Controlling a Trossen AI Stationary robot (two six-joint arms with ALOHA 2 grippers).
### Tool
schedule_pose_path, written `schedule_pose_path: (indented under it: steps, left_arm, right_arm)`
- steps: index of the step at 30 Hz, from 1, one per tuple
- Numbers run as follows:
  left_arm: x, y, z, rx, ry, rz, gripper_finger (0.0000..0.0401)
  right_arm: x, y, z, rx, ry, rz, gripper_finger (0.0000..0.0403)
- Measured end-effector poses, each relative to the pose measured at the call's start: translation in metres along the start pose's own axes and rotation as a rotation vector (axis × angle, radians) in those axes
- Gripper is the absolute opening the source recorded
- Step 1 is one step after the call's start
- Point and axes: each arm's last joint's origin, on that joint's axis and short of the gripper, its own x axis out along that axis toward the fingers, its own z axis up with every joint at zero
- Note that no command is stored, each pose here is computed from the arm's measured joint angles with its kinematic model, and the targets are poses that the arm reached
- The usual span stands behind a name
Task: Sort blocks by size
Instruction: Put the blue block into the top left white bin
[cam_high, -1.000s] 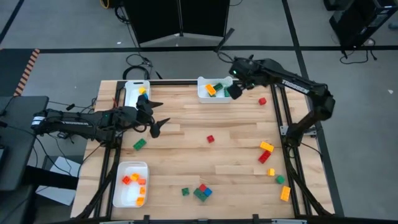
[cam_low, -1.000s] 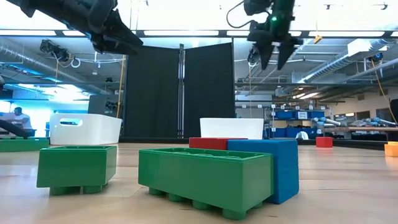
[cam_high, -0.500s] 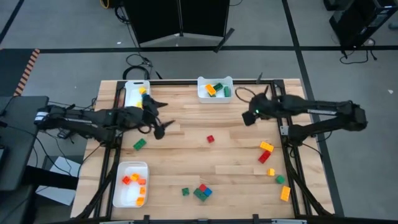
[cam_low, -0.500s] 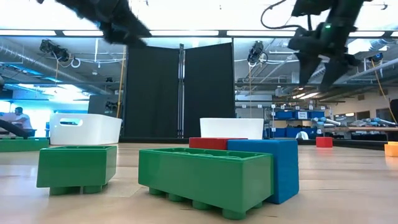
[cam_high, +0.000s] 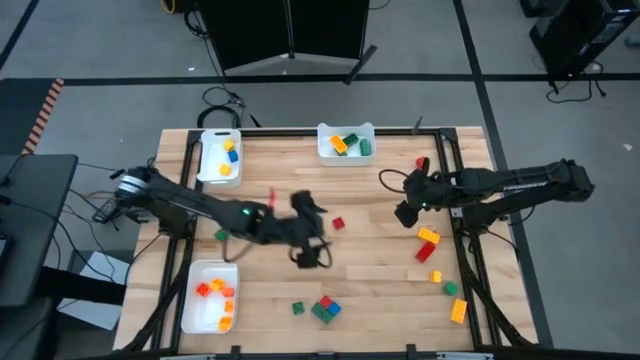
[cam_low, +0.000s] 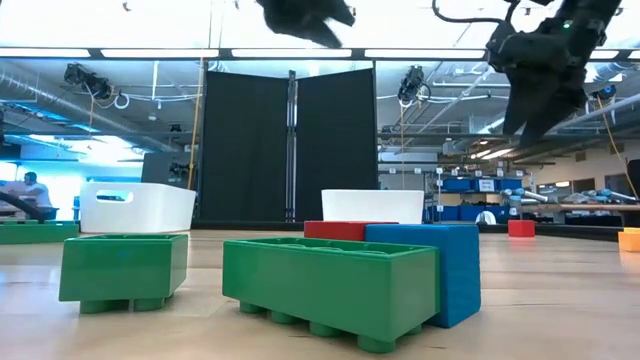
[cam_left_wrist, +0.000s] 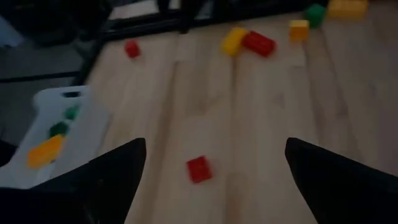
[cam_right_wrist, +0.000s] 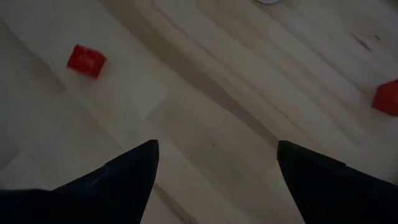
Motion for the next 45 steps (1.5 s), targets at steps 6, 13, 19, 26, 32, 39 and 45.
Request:
schedule_pose_path:
  steps: [6,13,19,26,32,39,45]
  left_arm:
    - [0.027,-0.039,0.024,0.093,0.078,-0.1,0.0395]
    - [0.049,-0.074,0.026,0.18,0.219,-0.183,0.0394]
    - [0.068,-0.107,0.01,0.228,0.286,-0.298,0.0394]
    - [0.076,-0.128,-0.003,0.252,0.314,-0.351,0.0394]
    - [0.089,-0.136,-0.018,0.228,0.365,-0.393,0.0394]
    - [0.104,-0.153,-0.037,0.222,0.409,-0.442,0.0392]
    - [0.104,-0.155,-0.036,0.224,0.402,-0.45,0.0391]
  right_arm:
    - [-0.001,0.002,-0.004,-0.08,0.007,0.001,0.0335]
    - [-0.001,0.0,-0.005,-0.116,0.012,-0.023,0.0336]
    - [-0.002,0.0,-0.005,-0.11,0.014,-0.031,0.0331]
    - [-0.001,0.0,-0.005,-0.11,0.009,-0.035,0.0325]
    - [-0.002,-0.001,-0.004,-0.109,-0.014,-0.054,0.0325]
    - [-0.002,-0.001,-0.004,-0.109,-0.019,-0.057,0.0324]
    - [-0.002,-0.001,-0.004,-0.107,-0.03,-0.063,0.0318]
